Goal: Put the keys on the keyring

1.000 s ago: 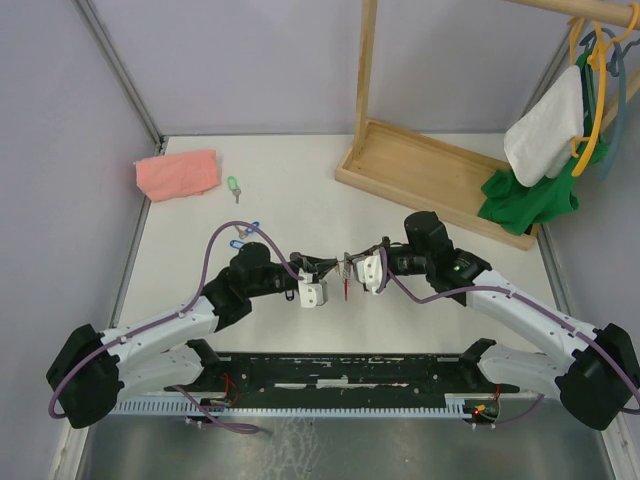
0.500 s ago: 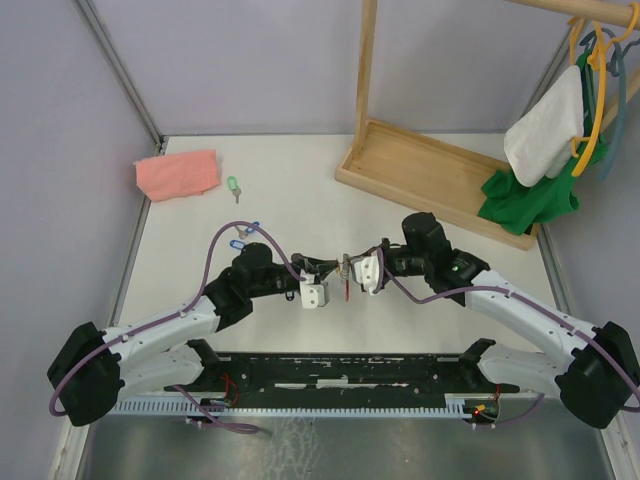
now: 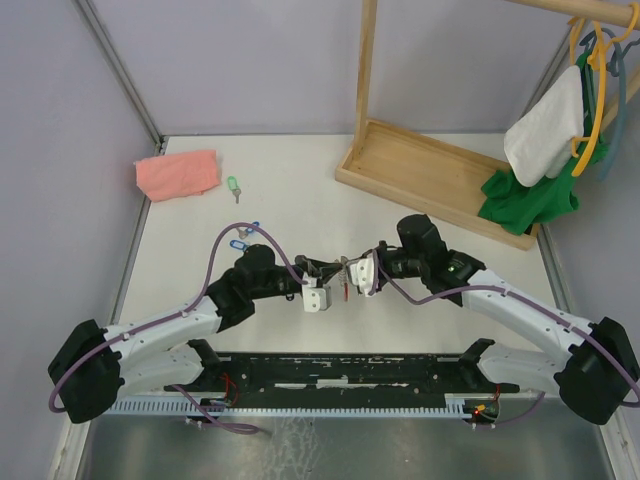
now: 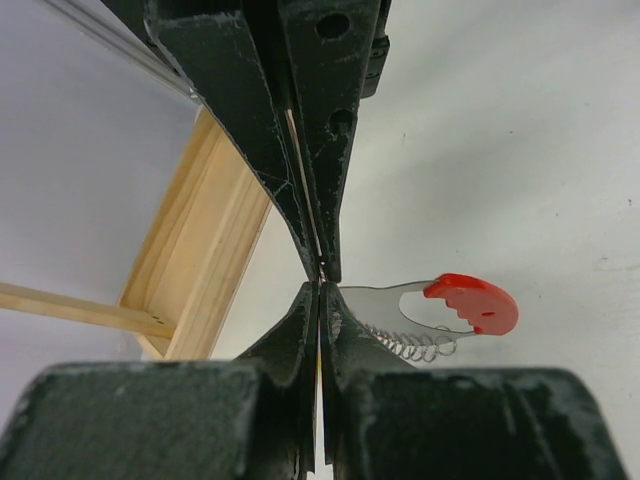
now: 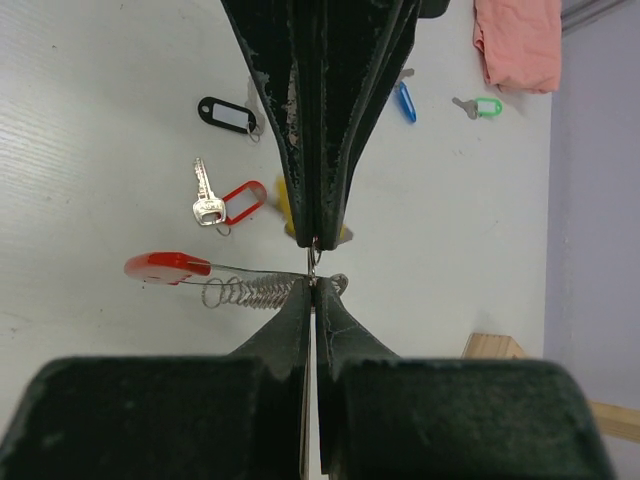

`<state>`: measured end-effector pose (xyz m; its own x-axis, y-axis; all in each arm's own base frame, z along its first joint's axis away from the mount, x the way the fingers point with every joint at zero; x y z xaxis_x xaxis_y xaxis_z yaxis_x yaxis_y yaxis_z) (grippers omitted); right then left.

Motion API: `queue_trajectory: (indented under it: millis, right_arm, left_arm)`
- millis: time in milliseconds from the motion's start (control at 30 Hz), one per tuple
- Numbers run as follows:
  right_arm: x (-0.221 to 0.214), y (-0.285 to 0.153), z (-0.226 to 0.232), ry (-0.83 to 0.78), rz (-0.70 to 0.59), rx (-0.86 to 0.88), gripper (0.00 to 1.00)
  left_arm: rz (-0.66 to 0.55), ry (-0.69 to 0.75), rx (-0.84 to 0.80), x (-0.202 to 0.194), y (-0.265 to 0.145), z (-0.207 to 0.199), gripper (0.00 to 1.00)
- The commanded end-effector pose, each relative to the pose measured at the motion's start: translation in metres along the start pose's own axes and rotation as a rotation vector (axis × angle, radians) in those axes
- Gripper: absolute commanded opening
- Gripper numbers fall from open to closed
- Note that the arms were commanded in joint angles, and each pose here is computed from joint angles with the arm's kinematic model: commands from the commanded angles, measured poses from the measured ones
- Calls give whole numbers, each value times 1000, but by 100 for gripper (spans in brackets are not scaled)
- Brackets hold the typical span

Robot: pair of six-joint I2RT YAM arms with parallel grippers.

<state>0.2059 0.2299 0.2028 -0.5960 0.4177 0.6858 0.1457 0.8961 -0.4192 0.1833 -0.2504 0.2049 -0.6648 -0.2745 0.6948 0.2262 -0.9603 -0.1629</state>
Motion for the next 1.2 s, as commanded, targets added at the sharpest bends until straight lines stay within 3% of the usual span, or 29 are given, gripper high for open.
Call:
queue_trajectory:
  millis: [0,200,433,667,1000,1167]
  right_arm:
    - [34,1,-23,-90,-130,-58,1]
    - [39,-3,-23,-92,-152,-77,1]
    - [27,-12,-20,-83,-53,-120,1]
    - [22,-23,-18,-4,-6,-198,1]
    - [9,-35,-6,218,44,-331,1]
    - [6,-37,-5,250,53,-372,1]
  left_arm:
    - [-72,52,55,21,6,21,3]
    - [-52,22,89,14,3,17,3]
    - [-79,-24,155,13,-8,16,3]
    - [-65,-183,238,-1,-12,9,3]
    - [274,-673,543,-50,-27,5,3]
    - [499,-903,682,-72,-40,-9,3]
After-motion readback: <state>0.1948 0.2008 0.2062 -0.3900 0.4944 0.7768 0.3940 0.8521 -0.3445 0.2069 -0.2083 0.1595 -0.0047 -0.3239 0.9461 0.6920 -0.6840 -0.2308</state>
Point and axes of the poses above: each gripper's point midway between its finger pads, its own y axis out along the fingers, its own z axis along the line the jaws close on, x = y × z, the point moved 6 cm from there along -y, back along the fingers, and after that the axes turned 1 degree about y, right-handed, at the moved point
